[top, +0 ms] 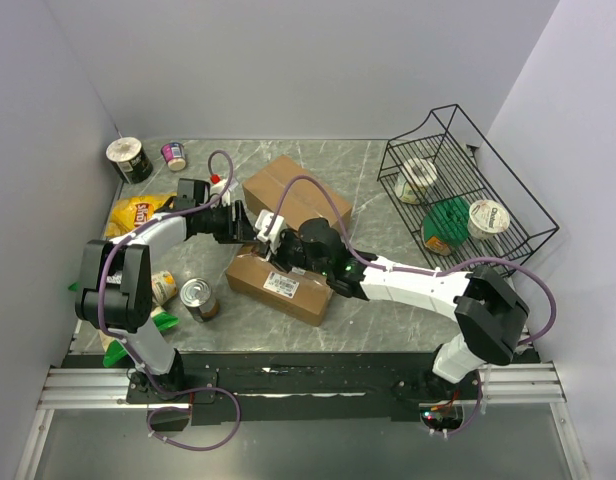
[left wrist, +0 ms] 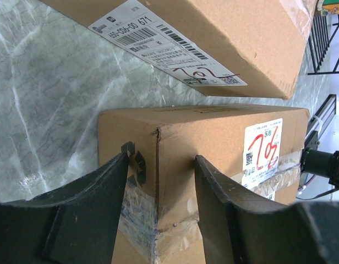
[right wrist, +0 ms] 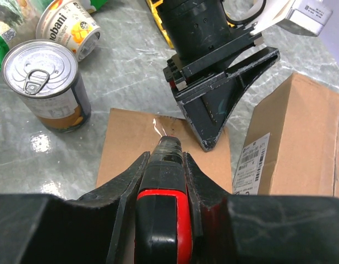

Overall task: Unpack the express box
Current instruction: Cut the express box at the center of the board.

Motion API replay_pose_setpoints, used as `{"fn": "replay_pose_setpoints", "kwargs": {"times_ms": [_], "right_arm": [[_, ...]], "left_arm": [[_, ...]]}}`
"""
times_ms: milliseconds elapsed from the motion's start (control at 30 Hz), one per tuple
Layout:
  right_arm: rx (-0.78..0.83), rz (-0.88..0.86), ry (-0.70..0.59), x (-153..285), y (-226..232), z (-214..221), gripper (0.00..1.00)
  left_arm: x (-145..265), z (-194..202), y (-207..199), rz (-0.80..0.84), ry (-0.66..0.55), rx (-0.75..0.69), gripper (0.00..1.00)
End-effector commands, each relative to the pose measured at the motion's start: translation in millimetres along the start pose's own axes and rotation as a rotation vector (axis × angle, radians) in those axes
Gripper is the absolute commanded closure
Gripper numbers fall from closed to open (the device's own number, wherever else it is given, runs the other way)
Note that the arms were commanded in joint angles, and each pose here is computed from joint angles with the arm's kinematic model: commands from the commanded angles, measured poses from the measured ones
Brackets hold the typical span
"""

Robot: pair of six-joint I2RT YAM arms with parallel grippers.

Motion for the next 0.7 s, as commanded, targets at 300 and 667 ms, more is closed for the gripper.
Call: {"fn": "replay_pose_setpoints", "kwargs": {"times_ms": [300,667], "right_arm": [[0.089,0.082,-0.021,7,-15,-19,1.00],[0.031,0.141,0.002,19,-21,-16,1.00]], "left_arm": [[-4,32,26,-0.117,0.090,0.074,0.49],[-7,36,31,-0.122,0.103,0.094,0.54]]}}
Point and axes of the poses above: each gripper's point midway between its finger pads, its own x axis back along the fingers, its own y axis along the line the jaws close on, z = x × y, the point moved 2 cm from there along x, back along the fingers, and after that the axes turned 14 degrees about -x, right-handed, at the moved point
